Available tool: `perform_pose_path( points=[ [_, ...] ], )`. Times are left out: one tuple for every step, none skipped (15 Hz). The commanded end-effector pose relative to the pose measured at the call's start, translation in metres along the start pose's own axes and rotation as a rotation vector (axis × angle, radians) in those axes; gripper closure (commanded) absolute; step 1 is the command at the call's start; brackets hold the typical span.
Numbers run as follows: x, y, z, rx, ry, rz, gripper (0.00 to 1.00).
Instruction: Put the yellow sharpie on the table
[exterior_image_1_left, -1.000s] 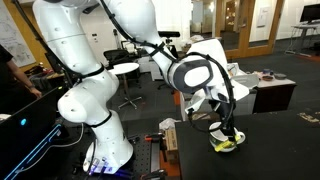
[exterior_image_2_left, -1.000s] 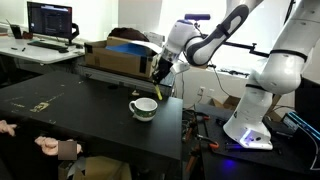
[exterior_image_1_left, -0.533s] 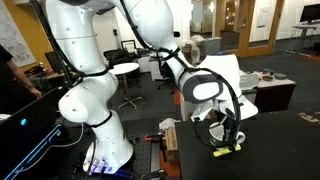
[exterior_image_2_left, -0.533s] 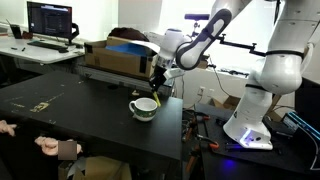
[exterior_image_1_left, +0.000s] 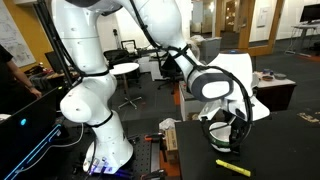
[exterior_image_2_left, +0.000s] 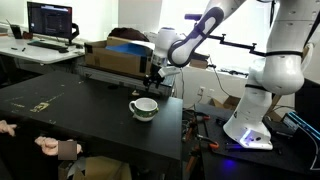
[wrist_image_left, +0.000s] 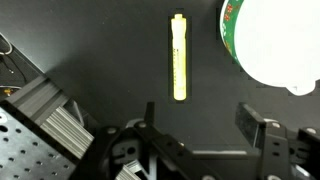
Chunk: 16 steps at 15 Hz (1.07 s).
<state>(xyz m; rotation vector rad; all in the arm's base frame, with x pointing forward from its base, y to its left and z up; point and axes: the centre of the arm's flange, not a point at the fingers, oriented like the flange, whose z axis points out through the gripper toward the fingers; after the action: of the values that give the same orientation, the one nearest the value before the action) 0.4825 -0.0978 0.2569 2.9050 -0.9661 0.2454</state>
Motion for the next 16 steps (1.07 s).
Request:
perform_pose_path(
  points=[
    [-0.002, 0.001, -0.021, -0.020, 0.017, 0.022, 0.00],
    [-0.004, 0.000, -0.025, -0.020, 0.026, 0.023, 0.00],
    [-0.007, 0.000, -0.030, -0.019, 0.036, 0.023, 0.00],
    [-0.009, -0.002, -0.037, -0.014, 0.050, 0.017, 0.00],
    [-0.012, -0.003, -0.041, -0.009, 0.062, 0.008, 0.00],
    [-0.016, -0.005, -0.047, -0.001, 0.073, -0.008, 0.00],
    [-0.020, -0.007, -0.052, 0.008, 0.085, -0.029, 0.00],
    [-0.025, -0.009, -0.057, 0.019, 0.092, -0.053, 0.00],
    [-0.031, -0.010, -0.061, 0.030, 0.101, -0.076, 0.00],
    [-0.036, -0.012, -0.067, 0.038, 0.107, -0.097, 0.00],
    [-0.041, -0.015, -0.072, 0.047, 0.111, -0.121, 0.00],
    [-0.047, -0.017, -0.077, 0.055, 0.117, -0.140, 0.00],
    [-0.053, -0.020, -0.082, 0.065, 0.122, -0.167, 0.00],
    [-0.058, -0.023, -0.086, 0.076, 0.127, -0.202, 0.00],
    [-0.065, -0.025, -0.092, 0.091, 0.133, -0.248, 0.00],
    [-0.070, -0.028, -0.096, 0.104, 0.137, -0.285, 0.00]
  ],
)
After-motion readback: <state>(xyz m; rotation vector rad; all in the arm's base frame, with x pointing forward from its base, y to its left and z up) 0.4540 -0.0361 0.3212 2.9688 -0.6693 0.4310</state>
